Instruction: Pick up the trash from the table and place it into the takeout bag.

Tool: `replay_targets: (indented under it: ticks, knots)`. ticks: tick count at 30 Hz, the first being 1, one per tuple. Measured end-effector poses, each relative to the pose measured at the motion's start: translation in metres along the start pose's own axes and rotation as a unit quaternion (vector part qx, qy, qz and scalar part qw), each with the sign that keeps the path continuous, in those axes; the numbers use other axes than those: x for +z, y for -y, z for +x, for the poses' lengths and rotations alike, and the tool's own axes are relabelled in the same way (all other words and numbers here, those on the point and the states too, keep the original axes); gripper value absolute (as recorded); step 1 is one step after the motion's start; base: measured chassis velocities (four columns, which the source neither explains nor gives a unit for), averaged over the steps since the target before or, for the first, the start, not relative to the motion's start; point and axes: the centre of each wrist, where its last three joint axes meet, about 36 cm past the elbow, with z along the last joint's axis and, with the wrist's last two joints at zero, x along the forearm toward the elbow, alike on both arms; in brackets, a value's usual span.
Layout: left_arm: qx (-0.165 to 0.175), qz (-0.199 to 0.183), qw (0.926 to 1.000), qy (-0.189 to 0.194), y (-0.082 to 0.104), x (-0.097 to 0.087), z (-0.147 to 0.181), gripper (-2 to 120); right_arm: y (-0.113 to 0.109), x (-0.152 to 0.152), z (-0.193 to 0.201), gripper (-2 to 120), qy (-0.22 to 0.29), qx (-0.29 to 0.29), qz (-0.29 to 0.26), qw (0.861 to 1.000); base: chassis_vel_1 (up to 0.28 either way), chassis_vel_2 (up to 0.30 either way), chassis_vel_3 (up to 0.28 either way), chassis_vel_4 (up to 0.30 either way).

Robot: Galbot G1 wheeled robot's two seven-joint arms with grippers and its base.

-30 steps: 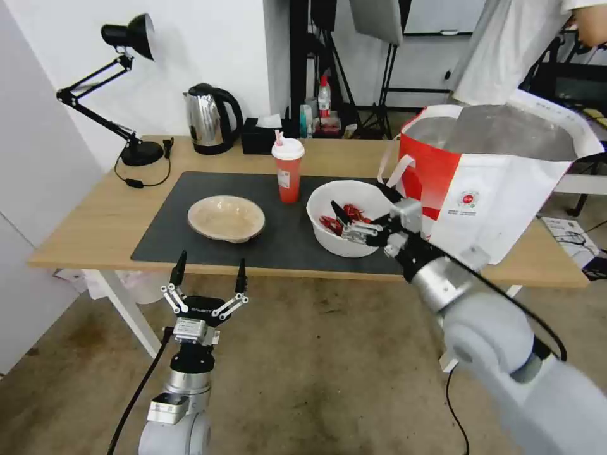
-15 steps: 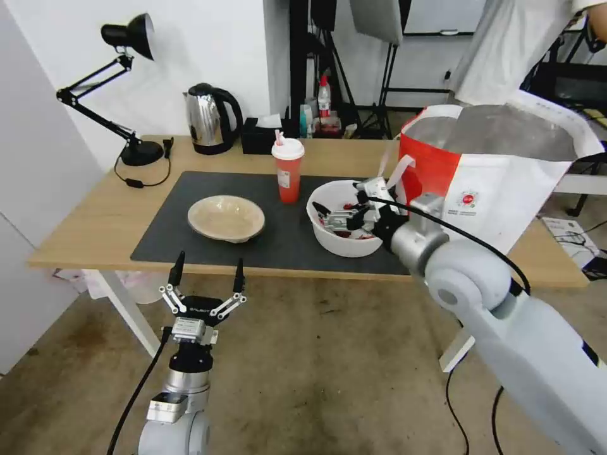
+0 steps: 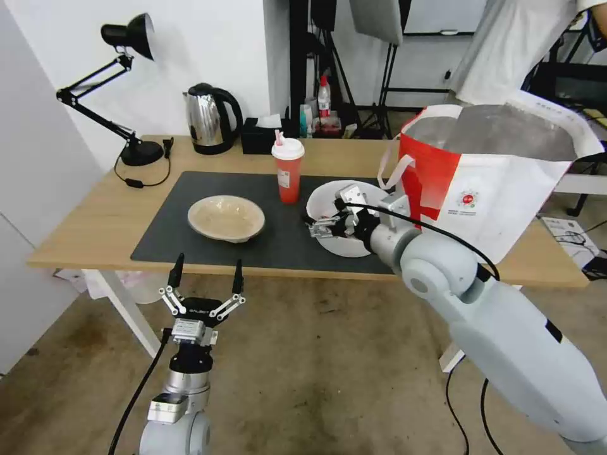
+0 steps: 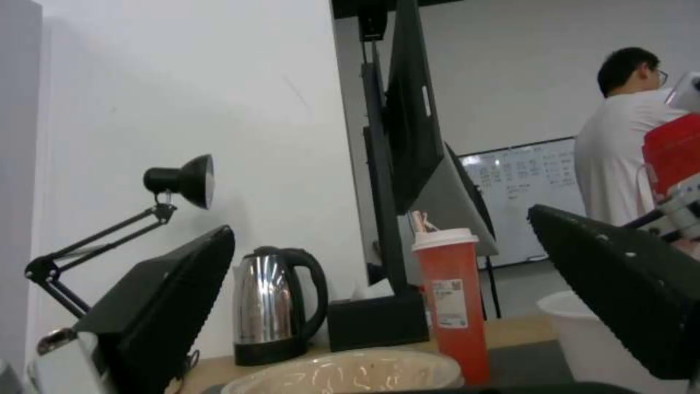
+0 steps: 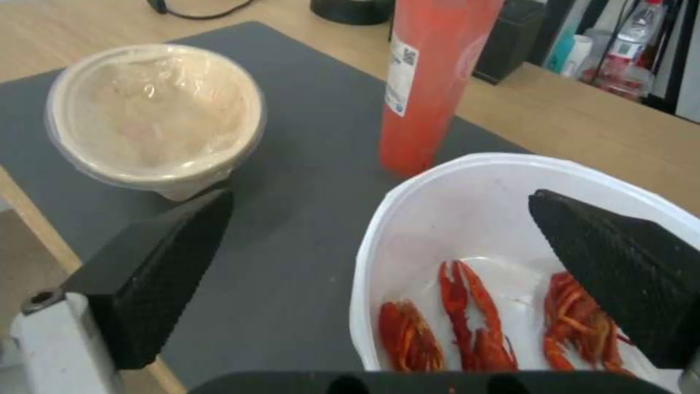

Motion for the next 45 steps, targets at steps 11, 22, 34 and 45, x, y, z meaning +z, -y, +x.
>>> replay_targets:
  ticks: [11,22,34,45]
  knots:
    - [-0.006,0.000,1.0000,0.004,-0.003,0.001,0.001,100,-0.001,0.014,-0.026,100,-0.023,0.003,0.008,1.000,0.000,0.000,0.000,0.000]
    - [-0.008,-0.001,1.0000,0.005,-0.003,0.002,0.005,100,-0.003,0.020,-0.035,100,-0.031,0.007,0.009,0.999,0.000,0.000,0.000,0.000]
    - [-0.008,-0.001,0.9999,0.007,-0.003,0.001,0.006,100,0.001,0.027,-0.038,93,-0.040,0.016,0.014,0.999,0.000,0.000,0.000,0.000]
    - [-0.008,-0.002,0.9999,0.009,-0.004,0.000,0.005,100,0.003,0.036,-0.039,54,-0.052,0.027,0.018,0.998,0.000,0.000,0.000,0.000]
